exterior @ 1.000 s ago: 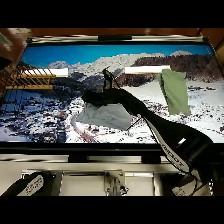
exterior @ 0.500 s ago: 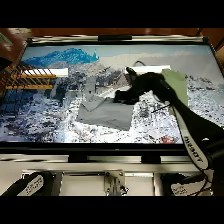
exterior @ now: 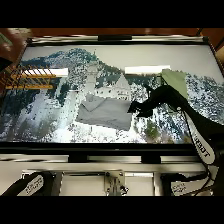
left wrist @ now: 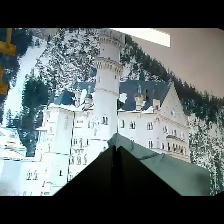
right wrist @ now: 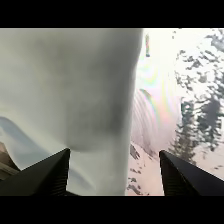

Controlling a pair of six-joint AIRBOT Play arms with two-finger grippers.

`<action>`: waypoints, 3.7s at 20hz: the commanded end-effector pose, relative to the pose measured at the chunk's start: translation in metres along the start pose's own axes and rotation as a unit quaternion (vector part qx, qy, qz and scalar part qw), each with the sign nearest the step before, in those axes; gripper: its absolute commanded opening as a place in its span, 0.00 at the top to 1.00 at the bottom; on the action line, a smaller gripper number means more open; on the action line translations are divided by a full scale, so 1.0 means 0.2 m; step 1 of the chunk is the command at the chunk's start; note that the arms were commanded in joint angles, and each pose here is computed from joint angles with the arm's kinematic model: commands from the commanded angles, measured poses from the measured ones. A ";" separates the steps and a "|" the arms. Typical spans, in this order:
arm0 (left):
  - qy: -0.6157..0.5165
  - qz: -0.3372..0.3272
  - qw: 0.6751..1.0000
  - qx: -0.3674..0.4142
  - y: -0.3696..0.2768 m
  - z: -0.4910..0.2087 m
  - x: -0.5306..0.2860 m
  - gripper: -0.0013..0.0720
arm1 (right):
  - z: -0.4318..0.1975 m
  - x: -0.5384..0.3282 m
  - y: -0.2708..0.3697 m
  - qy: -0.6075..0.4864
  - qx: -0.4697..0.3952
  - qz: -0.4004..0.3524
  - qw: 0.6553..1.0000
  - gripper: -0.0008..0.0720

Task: Fold the shirts.

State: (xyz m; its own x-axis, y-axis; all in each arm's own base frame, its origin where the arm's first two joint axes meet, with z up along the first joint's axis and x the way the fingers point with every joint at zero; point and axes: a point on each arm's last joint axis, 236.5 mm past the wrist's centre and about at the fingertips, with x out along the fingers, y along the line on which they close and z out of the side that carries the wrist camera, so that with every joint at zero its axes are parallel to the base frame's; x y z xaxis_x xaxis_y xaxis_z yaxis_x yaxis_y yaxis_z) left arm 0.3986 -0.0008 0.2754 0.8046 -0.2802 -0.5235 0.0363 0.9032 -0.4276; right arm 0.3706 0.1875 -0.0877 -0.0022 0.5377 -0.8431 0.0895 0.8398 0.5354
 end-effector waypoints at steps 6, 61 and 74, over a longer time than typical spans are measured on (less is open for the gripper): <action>0.000 0.000 1.000 -0.002 0.00 0.00 0.00 0.94 | 0.01 0.22 0.27 -0.011 -0.008 0.089 0.996 0.86; 0.083 -0.061 0.993 0.053 -0.24 -0.31 0.21 0.94 | 0.47 -1.40 -0.83 -0.160 0.248 -0.138 0.945 0.90; 0.083 -0.062 0.993 0.063 -0.24 -0.31 0.22 0.94 | 0.16 -0.98 -0.96 -0.017 0.289 -0.157 0.944 0.19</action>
State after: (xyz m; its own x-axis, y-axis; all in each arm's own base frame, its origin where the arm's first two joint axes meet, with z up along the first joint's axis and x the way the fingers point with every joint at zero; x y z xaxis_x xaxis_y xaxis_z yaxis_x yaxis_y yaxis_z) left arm 0.3947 -0.0757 0.2274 0.6822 -0.4313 -0.5904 0.2084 0.8887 -0.4083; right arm 0.3952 -0.0830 -0.0283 -0.0609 0.2500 -0.9663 0.6553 0.7403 0.1502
